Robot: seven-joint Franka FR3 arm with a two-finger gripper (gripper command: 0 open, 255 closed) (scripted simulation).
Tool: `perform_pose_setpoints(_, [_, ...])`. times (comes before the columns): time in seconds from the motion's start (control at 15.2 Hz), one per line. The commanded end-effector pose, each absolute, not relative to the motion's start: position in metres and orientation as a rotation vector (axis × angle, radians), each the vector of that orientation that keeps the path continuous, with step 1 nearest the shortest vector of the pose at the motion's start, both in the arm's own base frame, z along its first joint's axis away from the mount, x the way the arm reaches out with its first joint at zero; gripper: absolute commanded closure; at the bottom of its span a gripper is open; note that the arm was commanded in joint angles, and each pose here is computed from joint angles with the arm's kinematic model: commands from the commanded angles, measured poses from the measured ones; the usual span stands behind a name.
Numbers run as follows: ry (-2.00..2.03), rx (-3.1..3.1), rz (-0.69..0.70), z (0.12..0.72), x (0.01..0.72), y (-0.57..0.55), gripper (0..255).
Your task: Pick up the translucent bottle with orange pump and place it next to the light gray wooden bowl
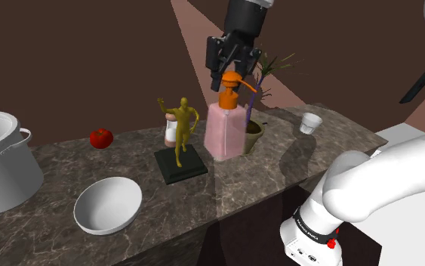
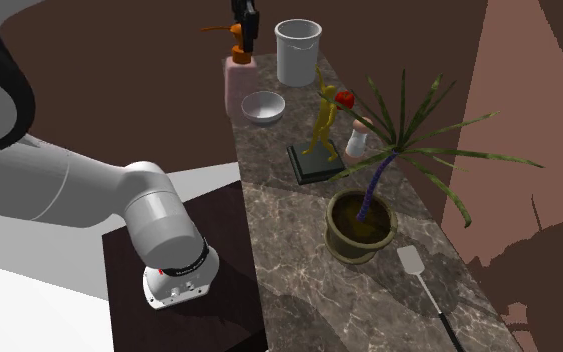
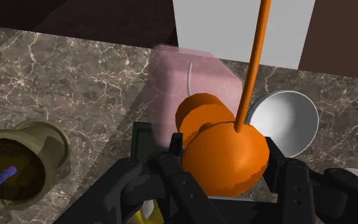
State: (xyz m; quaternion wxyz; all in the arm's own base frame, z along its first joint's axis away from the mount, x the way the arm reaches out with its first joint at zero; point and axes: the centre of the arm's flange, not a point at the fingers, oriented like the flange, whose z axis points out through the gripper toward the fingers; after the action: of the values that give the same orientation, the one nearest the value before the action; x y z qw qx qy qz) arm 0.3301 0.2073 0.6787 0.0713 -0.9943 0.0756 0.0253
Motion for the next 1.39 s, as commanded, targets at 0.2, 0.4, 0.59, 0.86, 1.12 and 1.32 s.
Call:
perform_pose_setpoints(0.2, [0.229,-2.988,0.077,0.675,0.330,0.277,255])
perform_pose_setpoints(0.4, [0.229,-2.988,0.077,0.660,0.330,0.277,255])
perform_pose_setpoints(0.59, [0.229,-2.988,0.077,0.644,0.330,0.277,255])
perform_pose_setpoints(0.86, [0.229,-2.988,0.077,0.623,0.330,0.277,255])
perform_pose_setpoints(1.12, [0.229,-2.988,0.077,0.601,0.330,0.277,255])
perform_pose_setpoints(1.32, [0.229,-2.988,0.077,0.586,0.330,0.277,255])
